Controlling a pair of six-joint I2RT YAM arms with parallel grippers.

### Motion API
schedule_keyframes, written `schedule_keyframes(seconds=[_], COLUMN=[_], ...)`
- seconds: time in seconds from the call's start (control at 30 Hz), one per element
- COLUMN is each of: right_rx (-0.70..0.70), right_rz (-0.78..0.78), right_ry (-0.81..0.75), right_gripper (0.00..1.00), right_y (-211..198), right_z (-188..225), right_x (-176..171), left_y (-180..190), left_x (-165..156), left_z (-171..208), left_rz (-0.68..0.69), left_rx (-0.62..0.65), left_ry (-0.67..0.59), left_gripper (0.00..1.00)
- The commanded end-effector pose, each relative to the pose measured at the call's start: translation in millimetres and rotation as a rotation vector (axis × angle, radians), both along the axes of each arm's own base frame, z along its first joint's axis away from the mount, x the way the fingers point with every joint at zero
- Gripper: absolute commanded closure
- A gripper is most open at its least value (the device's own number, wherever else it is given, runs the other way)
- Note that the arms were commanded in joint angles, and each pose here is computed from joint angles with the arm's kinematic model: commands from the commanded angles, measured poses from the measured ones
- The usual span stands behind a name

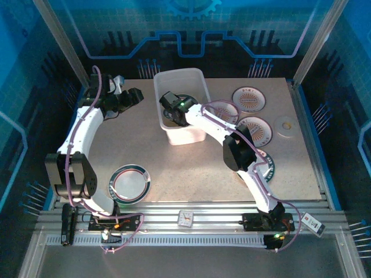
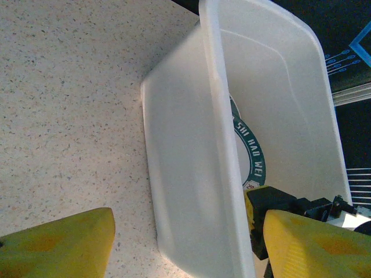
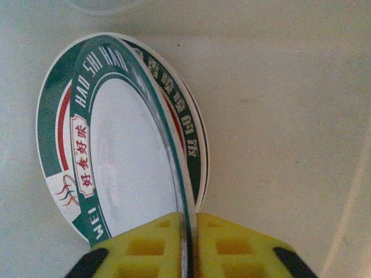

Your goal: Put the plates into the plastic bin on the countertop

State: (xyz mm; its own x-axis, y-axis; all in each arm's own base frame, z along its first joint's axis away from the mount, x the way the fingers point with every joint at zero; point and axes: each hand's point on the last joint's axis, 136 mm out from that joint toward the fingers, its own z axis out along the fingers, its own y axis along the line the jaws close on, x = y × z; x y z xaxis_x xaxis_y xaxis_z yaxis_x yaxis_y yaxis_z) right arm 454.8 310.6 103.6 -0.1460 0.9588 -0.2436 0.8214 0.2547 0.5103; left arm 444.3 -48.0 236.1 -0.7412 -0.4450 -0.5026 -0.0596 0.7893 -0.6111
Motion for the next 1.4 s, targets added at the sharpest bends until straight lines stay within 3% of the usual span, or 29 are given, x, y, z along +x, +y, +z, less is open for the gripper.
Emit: schedule_keyframes(seconds=[0.0,0.2,0.5,0.7,0.77,1.03,1.37], right_rx=[0.086,0.084,0.073,0.066,0.054,0.011,0.002], right_rz=[-0.183,-0.168,-0.135,-0.086,-0.063,0.031,0.139], right_ry=[-0.028,-0.017,-0.050,-0.115,-0.149,-0.216,-0.304], right_gripper=[0.78,0.65,0.19,0.09,0.02,0.00,0.00], right_y=[-6,-3,-2,1,2,4,8], right_z=[-9,-20,-23,-12,-3,3,49], right_x=[4,5,13,23,27,37,42], left_y=[0,0,0,1,1,1,1], left_x=[-2,-3,-3,-3,-3,-2,0], left_z=[-8,-9,-12,-12,-13,-15,-16], left_rz=[-0.009,-0.011,-0.008,-0.006,-0.006,-0.005,-0.003], left_rx=[-0.017,-0.016,-0.016,-0.012,-0.013,-0.015,-0.015], left_ry=[0.033,0.035,0.043,0.045,0.051,0.061,0.068], left_gripper=[0.30,0.30,0.30,0.30,0.30,0.30,0.30])
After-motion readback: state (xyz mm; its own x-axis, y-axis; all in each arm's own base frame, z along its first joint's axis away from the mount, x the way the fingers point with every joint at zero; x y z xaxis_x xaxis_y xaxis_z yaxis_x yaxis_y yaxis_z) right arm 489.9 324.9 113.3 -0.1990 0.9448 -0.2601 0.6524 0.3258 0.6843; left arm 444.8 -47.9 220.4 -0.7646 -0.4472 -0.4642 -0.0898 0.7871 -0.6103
